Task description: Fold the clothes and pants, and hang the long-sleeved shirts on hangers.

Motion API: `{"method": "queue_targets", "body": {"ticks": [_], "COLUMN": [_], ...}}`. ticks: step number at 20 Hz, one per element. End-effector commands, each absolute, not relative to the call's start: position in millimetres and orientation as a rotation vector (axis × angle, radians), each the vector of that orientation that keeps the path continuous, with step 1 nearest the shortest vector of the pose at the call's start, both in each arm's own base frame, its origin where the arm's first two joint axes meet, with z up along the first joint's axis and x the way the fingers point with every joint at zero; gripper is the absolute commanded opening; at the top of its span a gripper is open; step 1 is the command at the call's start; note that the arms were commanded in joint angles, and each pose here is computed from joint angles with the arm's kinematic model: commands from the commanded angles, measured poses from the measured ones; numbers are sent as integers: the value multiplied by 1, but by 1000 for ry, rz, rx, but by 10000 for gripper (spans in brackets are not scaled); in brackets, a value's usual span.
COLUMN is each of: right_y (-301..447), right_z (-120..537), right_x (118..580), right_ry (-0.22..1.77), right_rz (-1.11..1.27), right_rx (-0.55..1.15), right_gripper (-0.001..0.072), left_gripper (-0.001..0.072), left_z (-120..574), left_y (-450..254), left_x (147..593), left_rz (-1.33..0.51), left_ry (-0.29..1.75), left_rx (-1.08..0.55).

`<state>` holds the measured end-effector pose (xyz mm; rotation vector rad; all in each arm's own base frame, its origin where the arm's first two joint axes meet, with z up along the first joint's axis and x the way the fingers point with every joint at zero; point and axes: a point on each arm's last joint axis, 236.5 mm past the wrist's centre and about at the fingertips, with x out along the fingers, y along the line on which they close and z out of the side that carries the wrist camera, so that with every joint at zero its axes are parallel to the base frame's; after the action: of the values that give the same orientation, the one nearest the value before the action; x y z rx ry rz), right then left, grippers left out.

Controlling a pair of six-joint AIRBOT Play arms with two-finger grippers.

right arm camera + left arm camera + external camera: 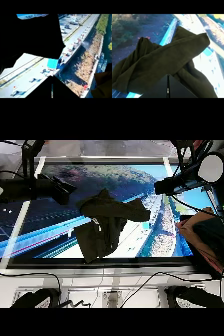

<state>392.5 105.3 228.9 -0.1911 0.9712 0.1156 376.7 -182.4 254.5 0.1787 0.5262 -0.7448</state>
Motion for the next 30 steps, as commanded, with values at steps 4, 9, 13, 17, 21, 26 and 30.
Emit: {"method": "queue_targets", "body": {"ticks": [4,9,13,17,21,26,30], "right_y": [109,127,187,219,256,323,281], "right_z": [228,226,176,93,26,-1,-5], "right_x": [392,390,339,277,220,243,296], "right_ry": [972,976,1167,1414,1511,1227,1225], "right_rz": [128,213,602,824,939,926,710], "right_rx": [-185,-176,-224,-252,-343,-322,-200], "right_gripper": [38,38,38,38,38,38,37], "left_gripper": [7,7,8,7,7,283,417], "left_z": [255,260,240,215,199,165,149], "left_y": [-182,-192,-192,-164,-106,-61,-48], "left_x": [377,370,348,321,309,295,292], "left_rz": [-744,-785,-833,-812,-617,-450,-409], "left_ry": [525,522,639,776,752,765,810], "left_rx": [179,127,146,181,95,20,57]}}
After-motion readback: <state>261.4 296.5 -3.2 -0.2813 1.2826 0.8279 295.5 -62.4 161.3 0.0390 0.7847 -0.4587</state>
